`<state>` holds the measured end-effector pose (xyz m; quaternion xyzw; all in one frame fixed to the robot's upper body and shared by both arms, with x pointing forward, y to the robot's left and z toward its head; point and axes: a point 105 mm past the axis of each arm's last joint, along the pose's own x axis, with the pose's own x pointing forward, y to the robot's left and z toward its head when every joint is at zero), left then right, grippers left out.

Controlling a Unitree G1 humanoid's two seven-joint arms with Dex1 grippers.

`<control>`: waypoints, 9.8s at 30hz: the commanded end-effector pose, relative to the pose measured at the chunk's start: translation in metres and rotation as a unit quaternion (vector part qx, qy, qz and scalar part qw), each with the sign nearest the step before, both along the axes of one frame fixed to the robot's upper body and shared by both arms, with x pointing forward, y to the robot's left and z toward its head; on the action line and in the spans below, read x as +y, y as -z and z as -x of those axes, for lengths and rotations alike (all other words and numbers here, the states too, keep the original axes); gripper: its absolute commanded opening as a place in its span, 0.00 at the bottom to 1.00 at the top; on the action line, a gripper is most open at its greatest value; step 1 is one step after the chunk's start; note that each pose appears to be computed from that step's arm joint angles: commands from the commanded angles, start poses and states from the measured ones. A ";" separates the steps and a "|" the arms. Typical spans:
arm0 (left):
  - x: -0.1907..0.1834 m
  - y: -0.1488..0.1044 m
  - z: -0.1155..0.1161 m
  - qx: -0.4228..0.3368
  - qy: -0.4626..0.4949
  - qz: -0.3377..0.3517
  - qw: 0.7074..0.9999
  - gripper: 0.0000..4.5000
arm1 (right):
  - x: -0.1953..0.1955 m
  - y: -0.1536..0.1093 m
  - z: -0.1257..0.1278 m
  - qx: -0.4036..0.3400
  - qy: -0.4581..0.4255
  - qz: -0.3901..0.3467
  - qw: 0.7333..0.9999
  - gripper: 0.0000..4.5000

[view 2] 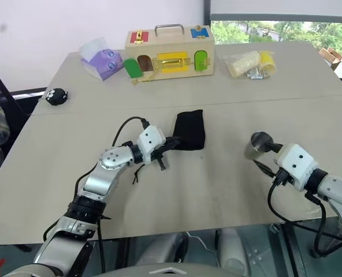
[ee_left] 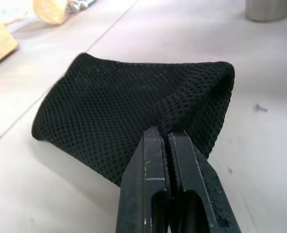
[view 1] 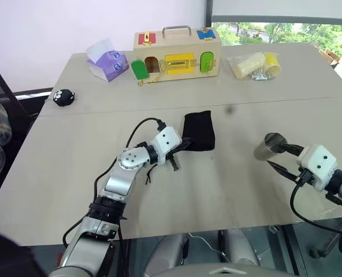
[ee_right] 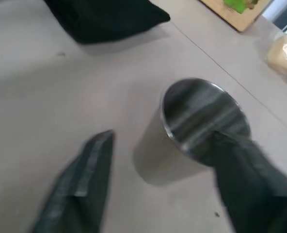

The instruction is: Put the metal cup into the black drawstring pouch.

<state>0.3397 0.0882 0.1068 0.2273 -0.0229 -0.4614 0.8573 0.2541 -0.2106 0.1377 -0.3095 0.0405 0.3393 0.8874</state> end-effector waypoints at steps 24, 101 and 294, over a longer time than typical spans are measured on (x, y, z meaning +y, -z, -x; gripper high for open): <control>0.004 -0.032 -0.016 -0.024 -0.022 0.025 0.999 0.00 | -0.022 0.002 -0.022 -0.027 0.070 0.046 0.996 0.02; -0.059 -0.089 -0.039 0.169 -0.054 0.147 0.973 0.00 | 0.138 -0.046 -0.071 -0.081 -0.110 -0.093 0.986 0.01; -0.080 -0.130 -0.001 0.075 0.148 0.230 0.959 0.44 | 0.125 -0.210 -0.071 -0.319 -0.083 -0.293 0.898 0.00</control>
